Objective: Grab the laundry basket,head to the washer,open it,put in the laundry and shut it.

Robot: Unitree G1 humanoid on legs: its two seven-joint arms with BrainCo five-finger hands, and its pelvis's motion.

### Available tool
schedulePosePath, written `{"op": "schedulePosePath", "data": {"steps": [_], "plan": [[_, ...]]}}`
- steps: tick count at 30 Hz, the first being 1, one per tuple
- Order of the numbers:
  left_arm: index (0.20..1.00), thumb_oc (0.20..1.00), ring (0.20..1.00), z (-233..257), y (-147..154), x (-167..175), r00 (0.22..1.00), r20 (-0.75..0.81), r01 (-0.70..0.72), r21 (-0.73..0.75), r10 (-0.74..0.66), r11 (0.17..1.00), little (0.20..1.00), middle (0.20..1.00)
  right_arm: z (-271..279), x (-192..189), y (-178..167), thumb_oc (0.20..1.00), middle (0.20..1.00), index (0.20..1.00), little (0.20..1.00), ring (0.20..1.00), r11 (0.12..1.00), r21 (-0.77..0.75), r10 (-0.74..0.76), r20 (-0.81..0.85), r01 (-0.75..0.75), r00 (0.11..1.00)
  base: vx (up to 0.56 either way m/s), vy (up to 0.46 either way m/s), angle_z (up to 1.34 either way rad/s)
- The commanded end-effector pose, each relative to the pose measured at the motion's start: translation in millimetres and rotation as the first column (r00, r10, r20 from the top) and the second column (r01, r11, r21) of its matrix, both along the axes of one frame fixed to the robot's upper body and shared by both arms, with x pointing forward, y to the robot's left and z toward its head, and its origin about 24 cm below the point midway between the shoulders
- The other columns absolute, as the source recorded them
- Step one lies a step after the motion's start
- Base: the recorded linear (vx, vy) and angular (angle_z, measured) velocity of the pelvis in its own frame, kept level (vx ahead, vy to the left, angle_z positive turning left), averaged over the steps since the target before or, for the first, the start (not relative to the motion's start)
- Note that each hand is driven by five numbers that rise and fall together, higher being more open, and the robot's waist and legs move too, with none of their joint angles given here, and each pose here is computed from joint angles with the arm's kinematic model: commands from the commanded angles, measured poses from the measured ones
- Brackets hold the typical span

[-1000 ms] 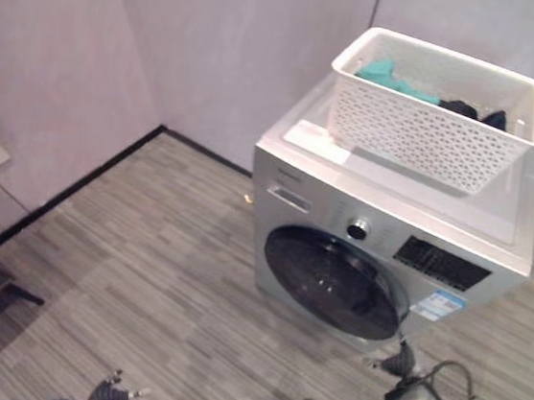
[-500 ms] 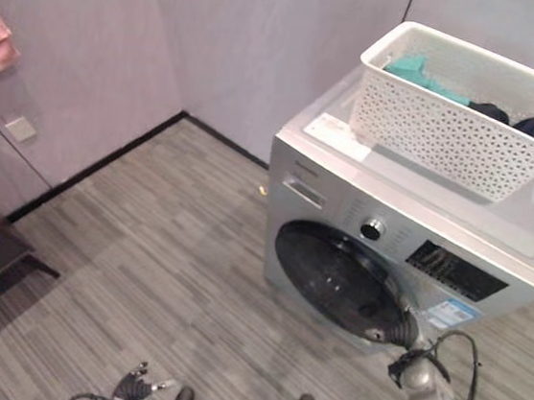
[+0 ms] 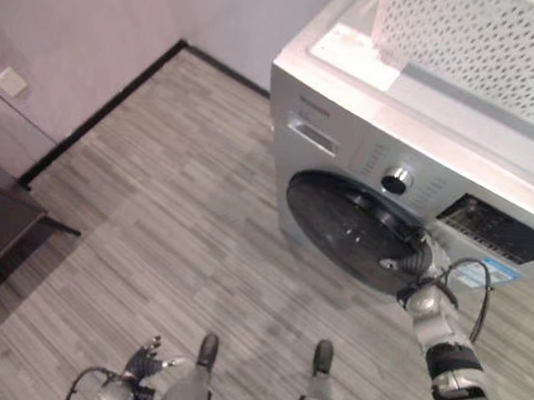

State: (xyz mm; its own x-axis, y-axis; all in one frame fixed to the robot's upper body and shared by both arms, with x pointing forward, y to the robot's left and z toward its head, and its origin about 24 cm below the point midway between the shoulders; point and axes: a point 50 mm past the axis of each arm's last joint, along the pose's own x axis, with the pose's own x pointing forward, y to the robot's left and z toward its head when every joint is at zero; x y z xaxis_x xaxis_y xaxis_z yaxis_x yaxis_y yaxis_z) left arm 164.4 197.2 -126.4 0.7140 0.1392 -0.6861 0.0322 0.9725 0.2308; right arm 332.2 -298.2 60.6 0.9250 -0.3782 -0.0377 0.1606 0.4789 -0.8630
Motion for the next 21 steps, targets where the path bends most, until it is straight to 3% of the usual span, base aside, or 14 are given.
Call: {"op": "schedulePosePath", "data": {"steps": [1, 7, 10, 11, 13, 14, 18, 21], "plan": [[1.0, 1.0, 1.0, 10.1, -8.1, 20.9, 0.995, 0.084, 0.044, 0.008, -0.045, 0.999, 1.0, 1.0, 30.4, 16.6, -5.3, 1.0, 1.0, 1.0, 1.0, 1.0, 1.0, -0.022, -0.006, 0.075, 0.007, 0.997, -0.04, 0.008, 0.01], [1.0, 1.0, 1.0, 17.3, -13.8, 36.5, 0.991, 0.125, 0.052, 0.021, -0.054, 0.998, 1.0, 1.0, 20.3, 30.2, 30.2, 1.0, 1.0, 1.0, 1.0, 1.0, 0.997, 0.003, 0.082, 0.04, -0.082, 0.996, -0.03, 0.004, 0.02], [1.0, 1.0, 1.0, 13.9, -12.0, 34.9, 0.994, 0.097, 0.048, 0.054, -0.053, 0.997, 1.0, 1.0, -0.9, 26.5, 86.4, 1.0, 1.0, 1.0, 1.0, 1.0, 0.96, 0.088, 0.264, 0.03, -0.266, 0.964, 0.01, -0.006, -0.03], [1.0, 1.0, 1.0, 10.6, -11.3, 31.3, 0.995, 0.067, 0.069, 0.094, -0.075, 0.993, 1.0, 1.0, -17.3, 12.9, 126.0, 1.0, 1.0, 1.0, 1.0, 1.0, 0.901, 0.18, 0.397, 0.029, -0.395, 0.918, 0.03, -0.018, -0.03], [1.0, 1.0, 1.0, 9.2, -9.8, 28.8, 0.995, 0.054, 0.075, 0.107, -0.082, 0.991, 1.0, 1.0, -27.6, 2.8, 142.4, 1.0, 1.0, 1.0, 1.0, 1.0, 0.865, 0.242, 0.448, 0.022, -0.439, 0.894, 0.05, -0.021, -0.05], [1.0, 1.0, 1.0, 6.5, -7.7, 23.0, 0.995, 0.029, 0.093, 0.122, -0.097, 0.988, 1.0, 1.0, -49.8, -19.0, 166.5, 1.0, 1.0, 1.0, 1.0, 1.0, 0.797, 0.359, 0.527, -0.018, -0.487, 0.849, 0.06, -0.027, -0.1], [1.0, 1.0, 1.0, 5.0, -4.1, 14.7, 0.992, 0.011, 0.123, 0.145, -0.126, 0.982, 1.0, 1.0, -81.1, -49.9, 195.2, 1.0, 1.0, 1.0, 1.0, 1.0, 0.715, 0.503, 0.602, -0.09, -0.485, 0.794, 0.11, -0.035, -0.15], [1.0, 1.0, 1.0, 2.5, -2.0, 4.1, 0.983, -0.025, 0.183, 0.188, -0.181, 0.965, 1.0, 1.0, -110.4, -82.5, 223.4, 1.0, 1.0, 1.0, 1.0, 1.0, 0.601, 0.703, 0.646, -0.147, -0.38, 0.749, 0.11, 0.001, -0.09]]}}
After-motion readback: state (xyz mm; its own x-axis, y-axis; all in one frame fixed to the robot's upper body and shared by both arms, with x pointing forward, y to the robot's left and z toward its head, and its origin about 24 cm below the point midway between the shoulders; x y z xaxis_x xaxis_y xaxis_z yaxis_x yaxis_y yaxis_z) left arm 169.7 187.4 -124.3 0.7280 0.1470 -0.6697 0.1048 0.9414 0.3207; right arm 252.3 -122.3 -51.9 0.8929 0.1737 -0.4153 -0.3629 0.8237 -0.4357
